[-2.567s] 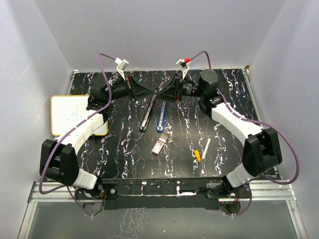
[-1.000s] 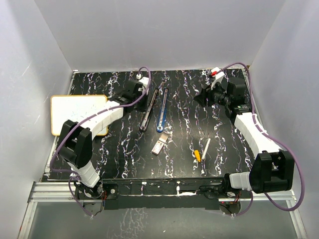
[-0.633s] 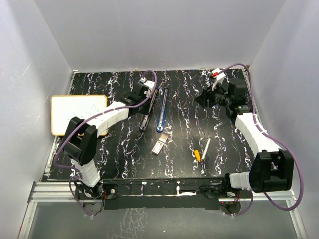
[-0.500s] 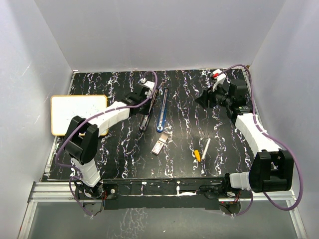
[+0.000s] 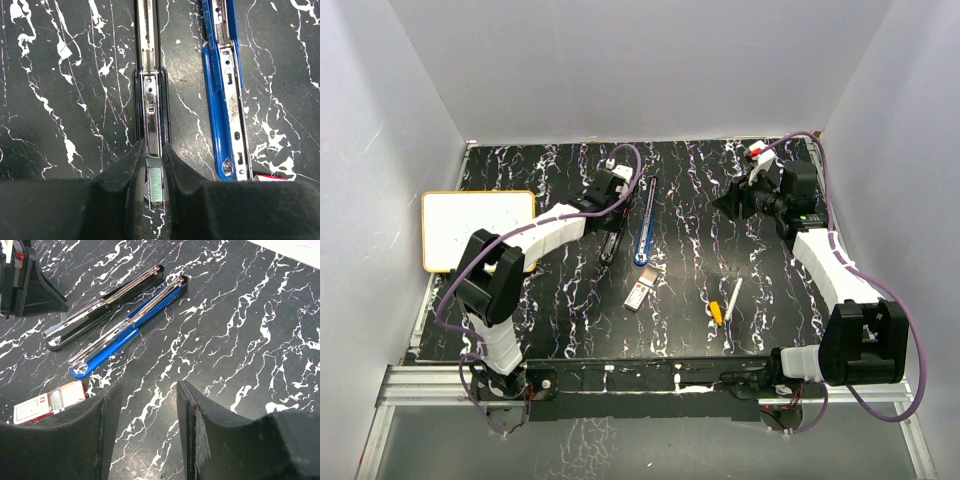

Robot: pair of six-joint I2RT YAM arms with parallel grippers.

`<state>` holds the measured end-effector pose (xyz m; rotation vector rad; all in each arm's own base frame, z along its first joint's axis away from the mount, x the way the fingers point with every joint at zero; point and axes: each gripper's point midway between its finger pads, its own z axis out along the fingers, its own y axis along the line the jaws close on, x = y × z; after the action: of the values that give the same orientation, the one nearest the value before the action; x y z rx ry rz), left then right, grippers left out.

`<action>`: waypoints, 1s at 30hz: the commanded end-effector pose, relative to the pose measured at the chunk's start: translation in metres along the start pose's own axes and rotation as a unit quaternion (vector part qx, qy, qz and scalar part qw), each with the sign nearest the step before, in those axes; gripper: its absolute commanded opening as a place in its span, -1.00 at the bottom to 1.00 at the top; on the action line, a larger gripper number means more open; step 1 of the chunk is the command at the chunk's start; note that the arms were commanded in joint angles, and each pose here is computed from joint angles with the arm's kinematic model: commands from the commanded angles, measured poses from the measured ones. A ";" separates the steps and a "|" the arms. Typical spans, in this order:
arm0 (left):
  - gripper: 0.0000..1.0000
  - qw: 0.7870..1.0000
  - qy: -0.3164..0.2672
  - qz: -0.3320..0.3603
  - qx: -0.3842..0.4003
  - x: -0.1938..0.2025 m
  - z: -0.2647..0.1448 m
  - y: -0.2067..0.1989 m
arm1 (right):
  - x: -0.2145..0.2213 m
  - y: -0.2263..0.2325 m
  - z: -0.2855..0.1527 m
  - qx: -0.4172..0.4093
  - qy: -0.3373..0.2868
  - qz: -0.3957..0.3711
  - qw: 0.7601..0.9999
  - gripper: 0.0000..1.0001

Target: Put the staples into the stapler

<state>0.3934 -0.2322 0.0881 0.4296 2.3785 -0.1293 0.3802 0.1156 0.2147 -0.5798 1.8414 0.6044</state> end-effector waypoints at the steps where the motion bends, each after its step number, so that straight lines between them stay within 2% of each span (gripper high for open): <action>1: -1.00 1.000 -0.021 0.007 -0.014 -0.018 -0.008 0.000 | -0.013 -0.001 0.000 -0.004 -0.029 -0.016 0.999 -0.02; 30: -1.00 0.999 -0.013 0.016 -0.034 -0.007 -0.002 -0.002 | -0.010 -0.002 0.001 -0.010 -0.028 0.002 1.000 -0.01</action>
<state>0.3944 -0.2344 0.0925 0.4341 2.3475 -0.0524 0.3793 0.1158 0.2085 -0.5581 1.8524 0.6478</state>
